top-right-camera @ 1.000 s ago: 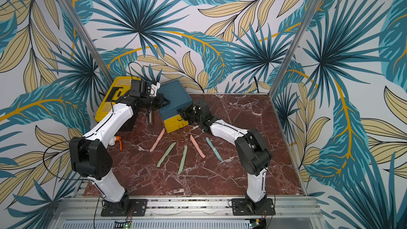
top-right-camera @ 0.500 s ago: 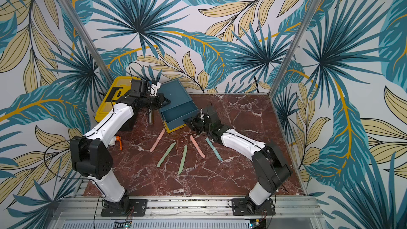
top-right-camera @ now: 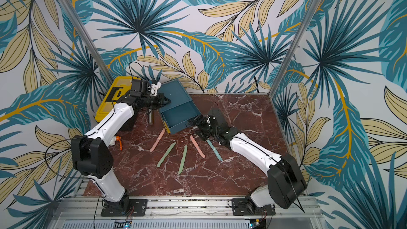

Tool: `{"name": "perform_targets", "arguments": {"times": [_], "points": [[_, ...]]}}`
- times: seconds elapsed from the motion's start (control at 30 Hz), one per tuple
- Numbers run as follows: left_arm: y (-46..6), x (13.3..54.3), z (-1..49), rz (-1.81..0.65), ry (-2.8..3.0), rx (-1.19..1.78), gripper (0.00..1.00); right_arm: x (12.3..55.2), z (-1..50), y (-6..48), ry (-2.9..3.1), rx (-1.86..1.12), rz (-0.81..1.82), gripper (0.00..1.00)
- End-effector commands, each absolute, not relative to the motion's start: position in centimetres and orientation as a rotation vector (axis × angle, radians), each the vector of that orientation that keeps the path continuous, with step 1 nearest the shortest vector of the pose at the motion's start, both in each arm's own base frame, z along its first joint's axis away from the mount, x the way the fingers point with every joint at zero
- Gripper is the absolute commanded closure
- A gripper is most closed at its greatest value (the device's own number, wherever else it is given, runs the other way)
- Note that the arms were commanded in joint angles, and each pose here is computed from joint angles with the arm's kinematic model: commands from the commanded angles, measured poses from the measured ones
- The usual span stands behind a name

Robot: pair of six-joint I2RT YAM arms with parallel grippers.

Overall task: Place the fruit knives into the drawer by color
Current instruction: Open the drawer in the storage box, then pick up the fruit knife from the center of the board.

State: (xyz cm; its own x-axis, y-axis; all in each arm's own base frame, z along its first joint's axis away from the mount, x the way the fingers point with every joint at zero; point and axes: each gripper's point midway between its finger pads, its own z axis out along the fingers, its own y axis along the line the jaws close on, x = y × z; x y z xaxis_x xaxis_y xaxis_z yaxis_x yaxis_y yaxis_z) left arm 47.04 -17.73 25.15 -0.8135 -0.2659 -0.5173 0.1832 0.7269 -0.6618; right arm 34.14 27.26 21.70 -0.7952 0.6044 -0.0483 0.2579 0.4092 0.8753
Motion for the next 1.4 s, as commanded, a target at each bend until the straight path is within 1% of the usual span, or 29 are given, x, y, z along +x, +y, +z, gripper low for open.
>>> {"name": "perform_targets", "arguments": {"times": [0.0, 0.1, 0.13, 0.17, 0.23, 0.33, 0.37, 0.43, 0.5, 0.53, 0.67, 0.87, 1.0, 1.1, 1.27, 1.37], "points": [[-17.2, 47.3, 23.9, -0.954, 2.374, -0.094, 1.00, 33.1, 21.9, 24.9, 2.332, 0.728, 1.236, 0.11], [-17.3, 47.5, 24.9, -0.955, 2.358, -0.078, 0.99, 31.6, 21.5, 22.8, 2.368, 0.708, 1.146, 0.11], [-17.3, 47.5, 25.3, -0.950, 2.352, -0.074, 0.96, 31.1, 21.3, 22.3, 2.388, 0.684, 1.109, 0.11], [-17.2, 47.6, 25.8, -0.942, 2.344, -0.073, 0.88, 30.6, 21.1, 21.8, 2.412, 0.641, 1.067, 0.11], [-17.0, 47.7, 26.8, -0.928, 2.333, -0.071, 0.64, 29.6, 20.5, 20.7, 2.485, 0.551, 0.946, 0.11], [-17.0, 47.5, 28.9, -0.915, 2.303, -0.052, 0.36, 28.3, 18.8, 19.3, 2.633, 0.410, 0.742, 0.11], [-17.1, 47.4, 29.7, -0.911, 2.291, -0.041, 0.32, 28.0, 18.4, 19.1, 2.665, 0.355, 0.699, 0.11], [-17.1, 47.0, 31.3, -0.893, 2.267, -0.022, 0.18, 27.5, 17.1, 18.1, 2.749, 0.270, 0.560, 0.11], [-17.3, 46.4, 32.8, -0.884, 2.236, -0.001, 0.10, 27.3, 16.1, 17.2, 2.810, 0.186, 0.438, 0.11], [-17.4, 45.9, 33.5, -0.879, 2.222, 0.009, 0.00, 27.1, 15.4, 16.6, 2.842, 0.154, 0.367, 0.11], [-17.8, 43.0, 35.3, -0.870, 2.218, 0.043, 0.00, 27.1, 13.1, 15.6, 2.913, 0.049, 0.221, 0.11], [-18.1, 36.0, 34.2, -0.829, 2.273, 0.075, 0.00, 27.5, 10.0, 15.8, 2.978, -0.021, 0.160, 0.11], [-18.7, 31.1, 32.2, -0.832, 2.305, 0.073, 0.00, 28.1, 8.0, 16.5, 3.005, -0.046, 0.166, 0.11], [-19.4, 27.8, 29.6, -0.809, 2.343, 0.094, 0.00, 28.9, 6.7, 17.1, 3.018, -0.074, 0.162, 0.12], [-20.7, 23.8, 25.6, -0.809, 2.400, 0.112, 0.00, 30.1, 5.0, 17.7, 3.056, -0.092, 0.125, 0.16], [-21.4, 22.1, 24.0, -0.830, 2.431, 0.108, 0.00, 30.4, 4.2, 17.4, 3.064, -0.100, 0.095, 0.17]]}}
